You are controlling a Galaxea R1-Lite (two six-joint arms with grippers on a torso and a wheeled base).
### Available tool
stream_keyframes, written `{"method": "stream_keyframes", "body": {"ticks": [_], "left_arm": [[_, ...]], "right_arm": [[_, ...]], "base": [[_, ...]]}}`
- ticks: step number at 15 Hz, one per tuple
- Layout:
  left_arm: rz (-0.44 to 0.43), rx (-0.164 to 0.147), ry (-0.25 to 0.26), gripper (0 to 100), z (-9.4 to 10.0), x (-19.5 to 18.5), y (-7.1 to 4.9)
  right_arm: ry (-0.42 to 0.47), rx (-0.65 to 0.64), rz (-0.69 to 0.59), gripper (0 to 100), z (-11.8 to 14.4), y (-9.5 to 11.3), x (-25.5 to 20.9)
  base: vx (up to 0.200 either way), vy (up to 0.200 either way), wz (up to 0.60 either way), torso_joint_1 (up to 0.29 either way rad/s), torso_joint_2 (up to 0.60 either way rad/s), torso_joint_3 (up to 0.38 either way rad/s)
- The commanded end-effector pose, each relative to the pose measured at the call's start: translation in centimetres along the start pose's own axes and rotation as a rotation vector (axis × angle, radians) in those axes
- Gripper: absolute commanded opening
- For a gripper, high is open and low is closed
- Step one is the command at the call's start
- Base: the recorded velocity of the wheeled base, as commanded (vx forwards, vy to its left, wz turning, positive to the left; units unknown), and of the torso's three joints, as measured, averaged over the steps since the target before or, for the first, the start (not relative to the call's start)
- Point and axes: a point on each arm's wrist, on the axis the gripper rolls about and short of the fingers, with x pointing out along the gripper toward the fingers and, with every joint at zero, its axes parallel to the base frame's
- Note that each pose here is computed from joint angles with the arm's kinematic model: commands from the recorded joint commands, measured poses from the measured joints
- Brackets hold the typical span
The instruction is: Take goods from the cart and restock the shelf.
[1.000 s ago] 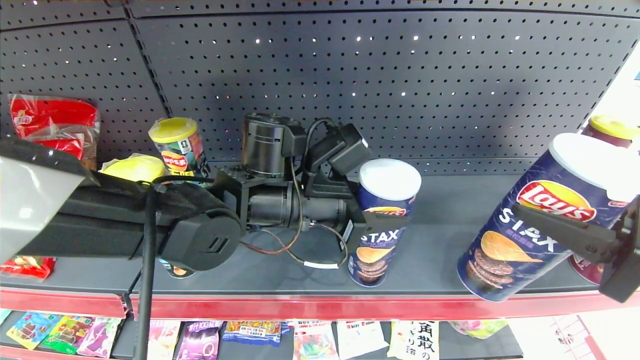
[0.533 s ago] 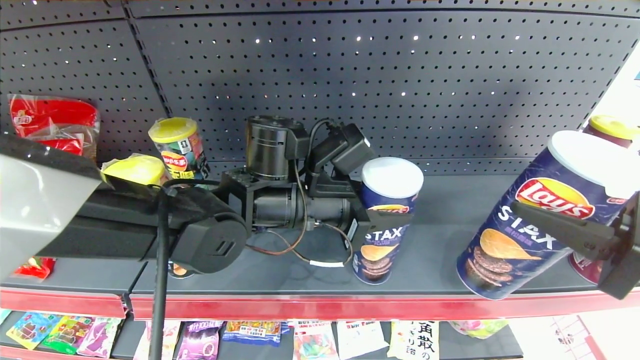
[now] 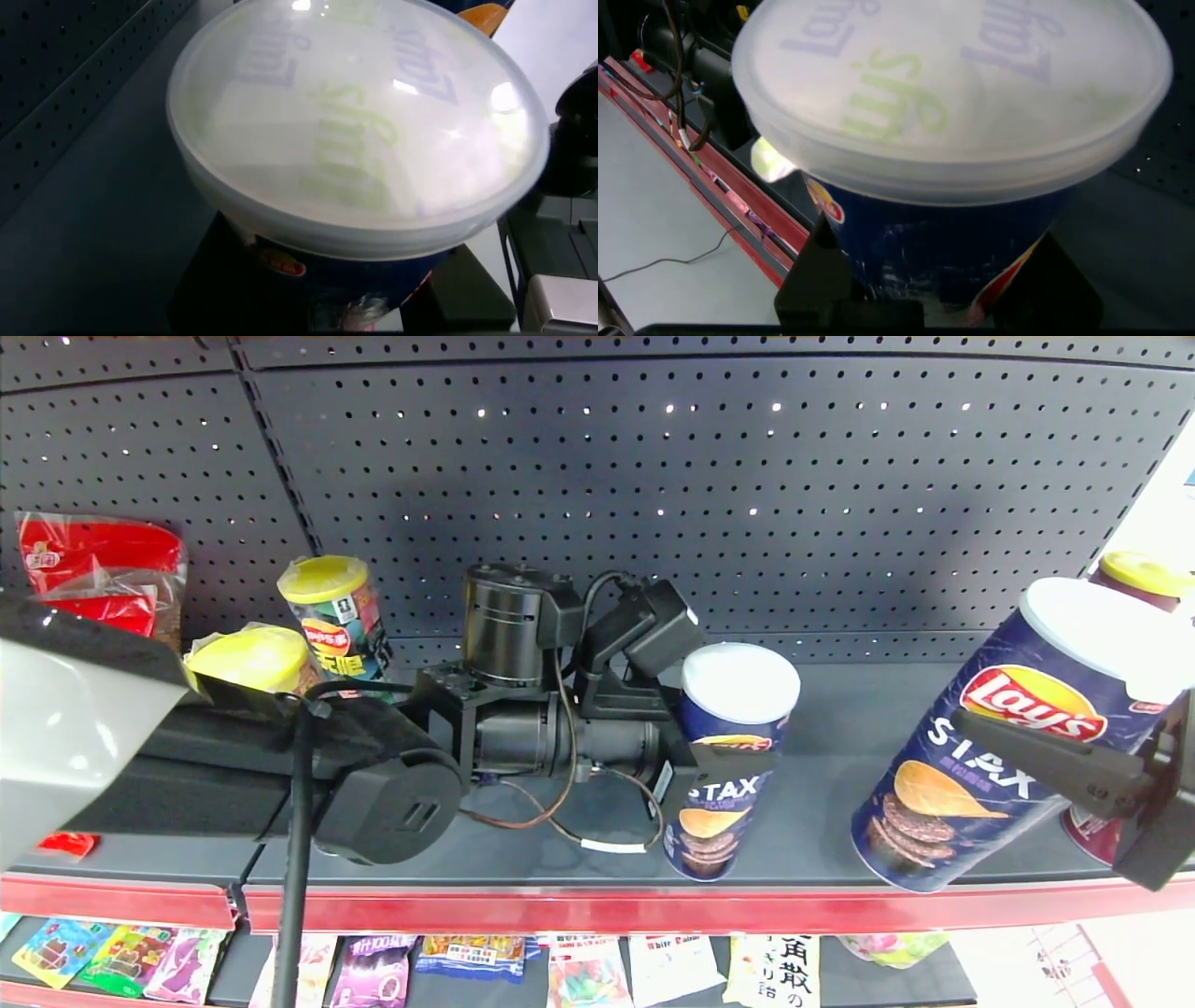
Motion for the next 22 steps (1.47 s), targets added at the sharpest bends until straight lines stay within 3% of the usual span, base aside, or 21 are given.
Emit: {"method": "stream_keyframes", "body": {"ticks": [1, 10, 11, 18, 22], "left_arm": [[-0.003, -0.008, 0.011, 0, -0.3, 0.0, -0.1], [-0.015, -0.012, 0.015, 0, -0.4, 0.2, -0.4], [-0.013, -0.015, 0.022, 100, -0.7, 0.1, -0.5], [-0.003, -0.024, 0.020, 100, -0.8, -1.0, -1.1], [0.068, -0.019, 0.022, 100, -1.9, -2.7, -1.3]], "right_arm": [[0.001, 0.000, 0.001, 0, 0.0, 0.0, 0.0], [0.004, 0.001, 0.000, 0, -0.1, 0.0, 0.1], [0.007, 0.002, 0.000, 0, -0.1, -0.1, 0.2], [0.006, 0.000, 0.006, 0, 0.4, -0.3, 1.1], [0.028, 0.008, 0.014, 0, 0.8, -1.0, 3.3]], "base": [[0.000, 0.000, 0.00, 0.000, 0.00, 0.000], [0.000, 0.000, 0.00, 0.000, 0.00, 0.000], [0.000, 0.000, 0.00, 0.000, 0.00, 0.000], [0.000, 0.000, 0.00, 0.000, 0.00, 0.000], [0.000, 0.000, 0.00, 0.000, 0.00, 0.000]]}}
